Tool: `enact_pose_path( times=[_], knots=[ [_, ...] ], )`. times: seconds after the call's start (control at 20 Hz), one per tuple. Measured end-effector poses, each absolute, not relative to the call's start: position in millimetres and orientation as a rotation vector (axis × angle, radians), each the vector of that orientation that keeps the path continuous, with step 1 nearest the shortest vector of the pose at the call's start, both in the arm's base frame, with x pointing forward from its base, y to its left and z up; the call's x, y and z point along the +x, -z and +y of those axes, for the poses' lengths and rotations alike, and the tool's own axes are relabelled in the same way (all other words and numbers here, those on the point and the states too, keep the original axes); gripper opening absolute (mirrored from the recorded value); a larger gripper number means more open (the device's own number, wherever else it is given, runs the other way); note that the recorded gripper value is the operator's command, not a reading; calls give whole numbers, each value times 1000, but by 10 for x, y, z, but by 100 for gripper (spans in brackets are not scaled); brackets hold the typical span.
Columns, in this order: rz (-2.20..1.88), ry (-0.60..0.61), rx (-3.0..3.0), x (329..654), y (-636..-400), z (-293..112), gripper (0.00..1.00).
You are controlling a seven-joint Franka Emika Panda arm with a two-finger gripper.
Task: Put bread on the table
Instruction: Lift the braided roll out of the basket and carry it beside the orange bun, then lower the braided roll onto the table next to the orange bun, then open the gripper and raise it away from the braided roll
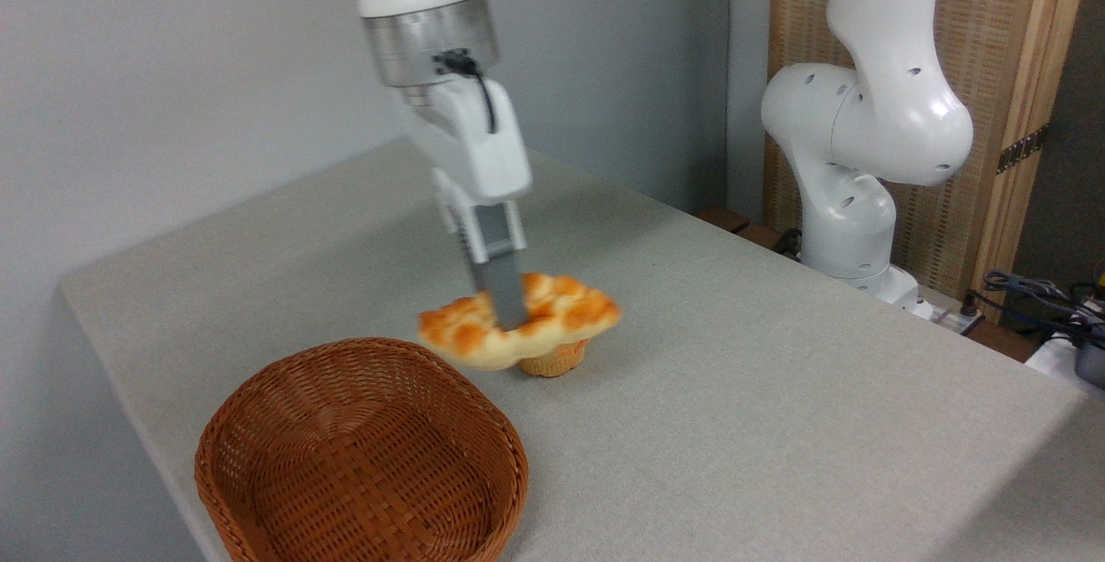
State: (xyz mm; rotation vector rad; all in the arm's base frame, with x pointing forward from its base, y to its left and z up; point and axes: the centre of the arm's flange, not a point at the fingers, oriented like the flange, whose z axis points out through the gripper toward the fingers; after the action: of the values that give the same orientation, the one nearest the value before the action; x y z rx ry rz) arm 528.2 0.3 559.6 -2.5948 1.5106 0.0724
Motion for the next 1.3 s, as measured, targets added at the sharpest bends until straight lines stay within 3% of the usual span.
enact_pose_path(
  times=[0.15, 0.3, 0.5, 0.7, 1.3],
  knots=[
    [1538, -162, -2621, 5036, -5344, 208, 32],
    [1563, -278, -2654, 4843, -4934, 272, 63],
    [1590, -389, -2674, 4709, -4523, 257, 89],
    [1592, -397, -2675, 4701, -4487, 256, 100],
    [1584, -368, -2671, 4734, -4573, 256, 100]
  ],
)
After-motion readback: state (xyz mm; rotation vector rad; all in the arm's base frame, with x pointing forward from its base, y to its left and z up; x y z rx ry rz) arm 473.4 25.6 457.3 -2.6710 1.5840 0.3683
